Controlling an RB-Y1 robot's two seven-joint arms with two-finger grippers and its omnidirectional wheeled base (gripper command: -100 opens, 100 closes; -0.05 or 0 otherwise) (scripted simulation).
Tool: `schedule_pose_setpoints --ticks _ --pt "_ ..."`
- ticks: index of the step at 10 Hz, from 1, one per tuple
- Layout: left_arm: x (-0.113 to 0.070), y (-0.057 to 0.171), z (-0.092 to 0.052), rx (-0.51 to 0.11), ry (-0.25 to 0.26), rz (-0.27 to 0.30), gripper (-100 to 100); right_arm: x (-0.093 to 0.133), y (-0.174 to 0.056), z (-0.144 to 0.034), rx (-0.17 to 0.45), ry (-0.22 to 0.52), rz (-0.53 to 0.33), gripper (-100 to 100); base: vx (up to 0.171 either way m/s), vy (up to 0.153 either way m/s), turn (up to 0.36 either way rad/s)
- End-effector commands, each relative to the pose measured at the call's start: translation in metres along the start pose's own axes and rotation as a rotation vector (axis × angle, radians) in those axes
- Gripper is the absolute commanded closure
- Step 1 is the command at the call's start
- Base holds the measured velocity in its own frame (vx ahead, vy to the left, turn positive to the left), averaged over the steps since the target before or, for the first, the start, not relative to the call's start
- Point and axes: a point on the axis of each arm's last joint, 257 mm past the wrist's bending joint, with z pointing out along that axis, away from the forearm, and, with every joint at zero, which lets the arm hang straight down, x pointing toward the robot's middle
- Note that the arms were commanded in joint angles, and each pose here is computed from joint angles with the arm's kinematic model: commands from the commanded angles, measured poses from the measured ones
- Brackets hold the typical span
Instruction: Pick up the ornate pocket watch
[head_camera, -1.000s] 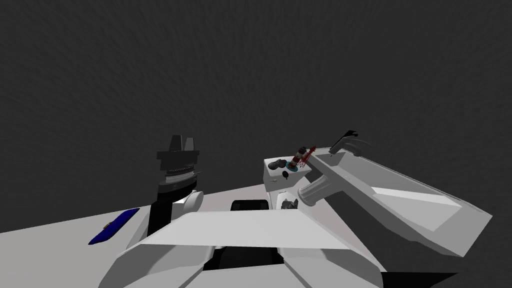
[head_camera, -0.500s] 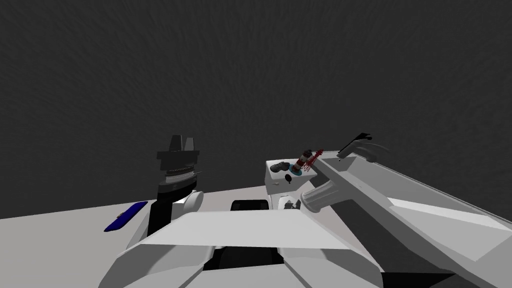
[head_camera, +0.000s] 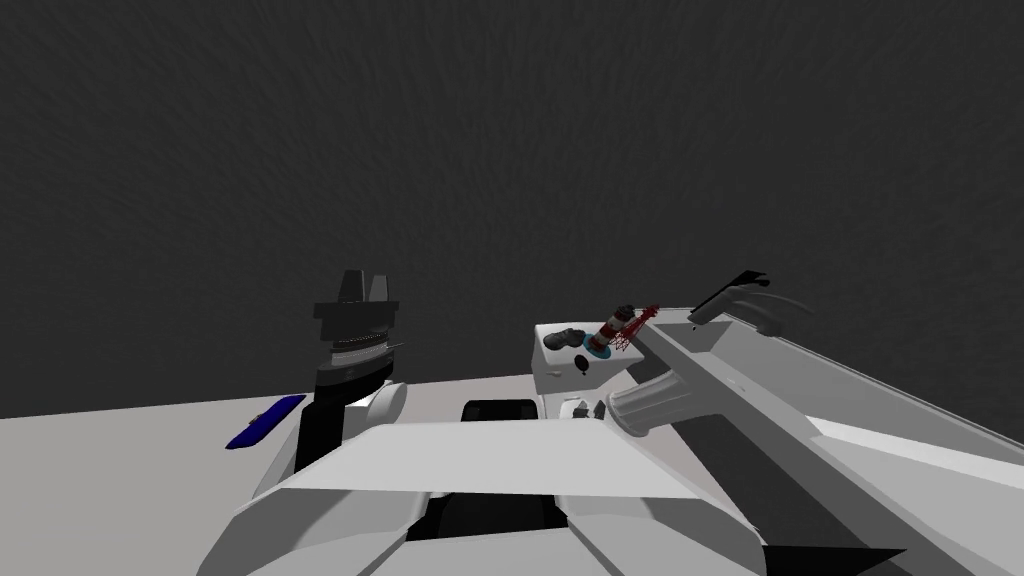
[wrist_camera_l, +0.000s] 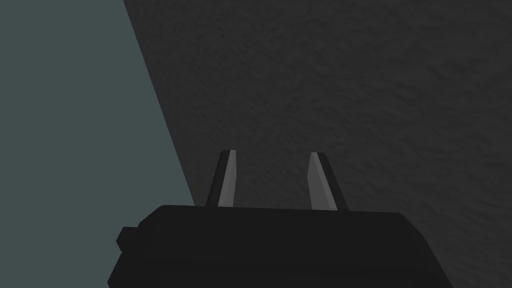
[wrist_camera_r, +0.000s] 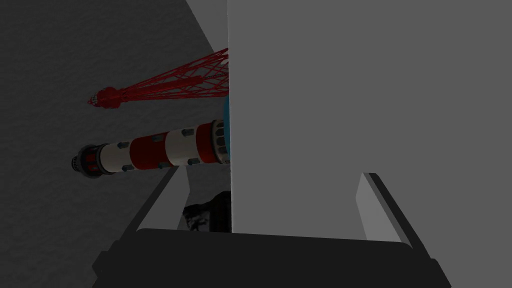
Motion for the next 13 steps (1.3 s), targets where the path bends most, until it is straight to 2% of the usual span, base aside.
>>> schedule_pose_setpoints --ticks 1,7,12,13 --pt "0.000 0.000 0.000 0.000 0.000 0.000 0 0.000 -0.011 -0.003 0.046 -0.027 -0.027 -100 0.048 -0.010 0.107" --pt "0.000 0.000 0.000 0.000 0.000 0.000 0 -0.003 -0.047 -0.016 0.202 -0.114 -0.091 -100 0.059 -0.015 0.086" --pt "0.000 0.000 0.000 0.000 0.000 0.000 0 -0.004 -0.065 -0.024 0.275 -0.148 -0.102 -100 0.044 -0.004 0.037" --pt "0.000 0.000 0.000 0.000 0.000 0.000 0 -0.004 -0.061 -0.022 0.264 -0.143 -0.103 -100 0.021 -0.002 0.007"
